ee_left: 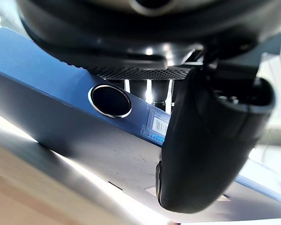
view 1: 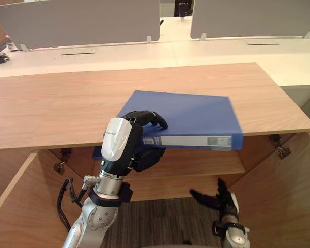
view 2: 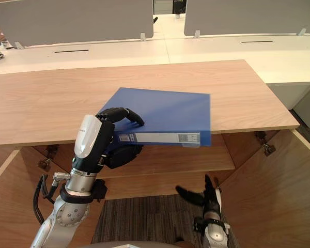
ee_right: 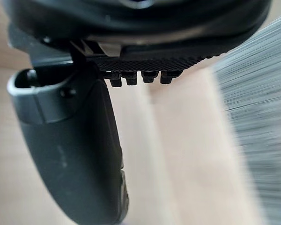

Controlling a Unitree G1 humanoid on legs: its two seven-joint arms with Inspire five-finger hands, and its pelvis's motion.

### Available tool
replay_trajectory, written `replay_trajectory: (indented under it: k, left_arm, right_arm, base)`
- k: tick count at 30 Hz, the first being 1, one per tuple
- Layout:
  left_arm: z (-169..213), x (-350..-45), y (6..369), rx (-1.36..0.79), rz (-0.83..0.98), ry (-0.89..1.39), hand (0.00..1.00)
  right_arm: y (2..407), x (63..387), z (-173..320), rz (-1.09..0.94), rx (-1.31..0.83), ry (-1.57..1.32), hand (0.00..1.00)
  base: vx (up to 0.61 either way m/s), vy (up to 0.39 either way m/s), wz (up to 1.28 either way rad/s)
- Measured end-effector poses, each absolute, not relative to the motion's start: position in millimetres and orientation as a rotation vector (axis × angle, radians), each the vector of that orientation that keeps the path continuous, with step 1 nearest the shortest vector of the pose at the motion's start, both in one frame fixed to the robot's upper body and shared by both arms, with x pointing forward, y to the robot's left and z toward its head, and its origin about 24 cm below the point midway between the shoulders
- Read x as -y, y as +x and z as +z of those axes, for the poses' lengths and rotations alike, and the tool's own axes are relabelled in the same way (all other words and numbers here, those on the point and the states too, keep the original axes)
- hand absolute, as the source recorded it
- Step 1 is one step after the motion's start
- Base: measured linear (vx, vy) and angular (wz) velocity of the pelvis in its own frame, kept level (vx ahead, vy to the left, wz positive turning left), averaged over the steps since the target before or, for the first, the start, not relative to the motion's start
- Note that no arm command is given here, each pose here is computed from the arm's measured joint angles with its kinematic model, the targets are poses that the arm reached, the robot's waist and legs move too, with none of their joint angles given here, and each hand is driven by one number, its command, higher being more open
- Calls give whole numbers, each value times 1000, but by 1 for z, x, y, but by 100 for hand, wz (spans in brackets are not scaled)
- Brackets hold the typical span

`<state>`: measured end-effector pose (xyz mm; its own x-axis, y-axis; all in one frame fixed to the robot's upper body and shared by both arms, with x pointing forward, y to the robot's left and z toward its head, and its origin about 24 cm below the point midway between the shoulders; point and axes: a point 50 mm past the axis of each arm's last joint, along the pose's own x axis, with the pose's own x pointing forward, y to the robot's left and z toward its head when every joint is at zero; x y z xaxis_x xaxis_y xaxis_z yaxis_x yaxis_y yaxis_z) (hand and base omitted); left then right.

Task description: Walk over to the cabinet, pick up the folder, carry it to the office cabinet, place the folder inside the office cabinet, then close the office cabinet door

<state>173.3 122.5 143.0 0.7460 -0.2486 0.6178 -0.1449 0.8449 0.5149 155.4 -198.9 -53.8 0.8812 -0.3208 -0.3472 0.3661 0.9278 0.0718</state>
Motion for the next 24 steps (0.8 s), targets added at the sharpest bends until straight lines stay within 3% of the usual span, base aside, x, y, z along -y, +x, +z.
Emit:
replay_trajectory:
  k: [2,6,10,16,24]
  left_arm:
    - [150,-123,170,750,-43,471,0]
    - [163,-133,167,729,-53,-23,0]
    - [158,-140,167,669,-84,-232,0]
    - [148,-148,166,581,-136,-434,0]
    - [138,-131,166,459,-446,-590,0]
  right_arm:
    - [157,198,-36,-379,-245,197,100]
    - [163,207,32,-392,98,361,100]
    - [162,210,72,-343,287,391,100]
    - [155,214,108,-235,459,385,100]
    - [196,188,144,131,575,313,100]
  base:
    - [-11,-2,-19]
    - [-37,0,-38]
    - [-38,-11,-21]
    - [-52,-32,-4]
    - [-64,-36,-2]
